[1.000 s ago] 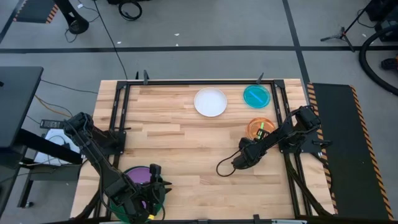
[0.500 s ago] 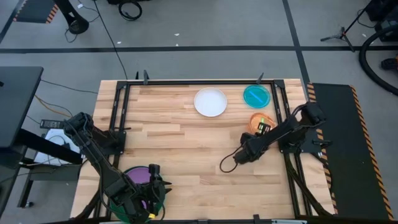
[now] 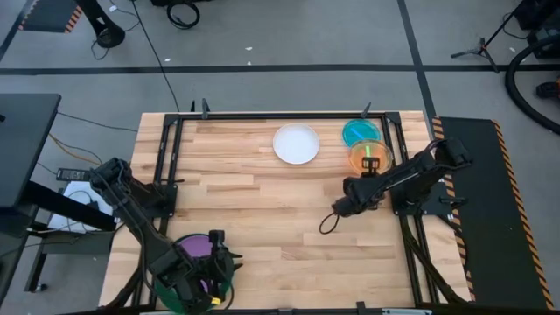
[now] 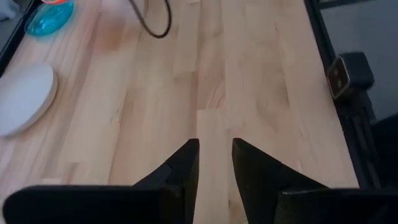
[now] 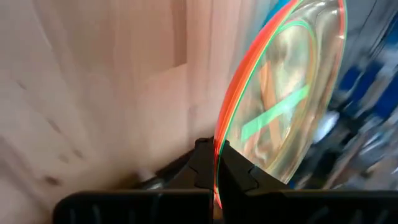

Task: Stack plastic plates
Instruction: Stack the stacked plates on top of the blue plate

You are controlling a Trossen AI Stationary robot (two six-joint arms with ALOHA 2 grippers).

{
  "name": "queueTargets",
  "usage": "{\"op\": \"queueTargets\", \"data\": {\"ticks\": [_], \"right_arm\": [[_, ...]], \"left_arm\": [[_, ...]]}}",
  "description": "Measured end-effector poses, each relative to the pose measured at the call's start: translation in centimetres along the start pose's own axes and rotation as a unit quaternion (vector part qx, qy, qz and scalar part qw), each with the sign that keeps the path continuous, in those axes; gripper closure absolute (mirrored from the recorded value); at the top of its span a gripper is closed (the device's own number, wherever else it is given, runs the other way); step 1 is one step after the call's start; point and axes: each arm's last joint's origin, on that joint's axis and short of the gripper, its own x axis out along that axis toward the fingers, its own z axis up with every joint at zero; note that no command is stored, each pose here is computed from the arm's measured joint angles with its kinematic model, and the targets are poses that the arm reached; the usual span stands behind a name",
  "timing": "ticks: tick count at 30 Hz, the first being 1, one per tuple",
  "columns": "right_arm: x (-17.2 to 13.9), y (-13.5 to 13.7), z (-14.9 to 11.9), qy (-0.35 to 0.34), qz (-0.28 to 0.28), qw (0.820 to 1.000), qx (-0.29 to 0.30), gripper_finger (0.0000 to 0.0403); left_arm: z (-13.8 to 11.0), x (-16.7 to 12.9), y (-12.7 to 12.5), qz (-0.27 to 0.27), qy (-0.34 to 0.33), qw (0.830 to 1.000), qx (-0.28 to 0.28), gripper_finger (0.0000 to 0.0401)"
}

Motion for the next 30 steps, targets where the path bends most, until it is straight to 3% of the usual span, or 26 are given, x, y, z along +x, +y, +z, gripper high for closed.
{"op": "queueTargets", "data": {"ticks": [3, 6, 14, 22, 30], "right_arm": [[0.4, -0.5, 0.5, -0.006, -0.013, 0.999, -0.05, 0.0394], [1.2, -1.4, 1.2, -0.005, -0.012, 0.998, -0.053, 0.0394], [4.9, -3.8, 3.0, 0.005, 0.006, 1.0, 0.01, 0.0394], [8.7, -5.7, 2.9, 0.044, 0.018, 0.996, 0.078, 0.0394], [10.3, -7.1, 4.7, -0.023, 0.027, 0.998, 0.06, 0.0394]], "left_arm": [[0.1, 0.3, 0.2, 0.005, 0.001, 1.0, -0.026, 0.0296], [0.2, 0.4, 0.4, 0.008, 0.002, 0.999, -0.041, 0.0296], [-0.2, 0.3, 0.0, 0.006, 0.006, 0.998, -0.065, 0.0296], [-0.6, -0.4, -0.6, -0.003, 0.006, 0.998, -0.055, 0.0296], [-0.5, 0.0, -0.4, 0.004, 0.008, 0.998, -0.062, 0.0296]]}}
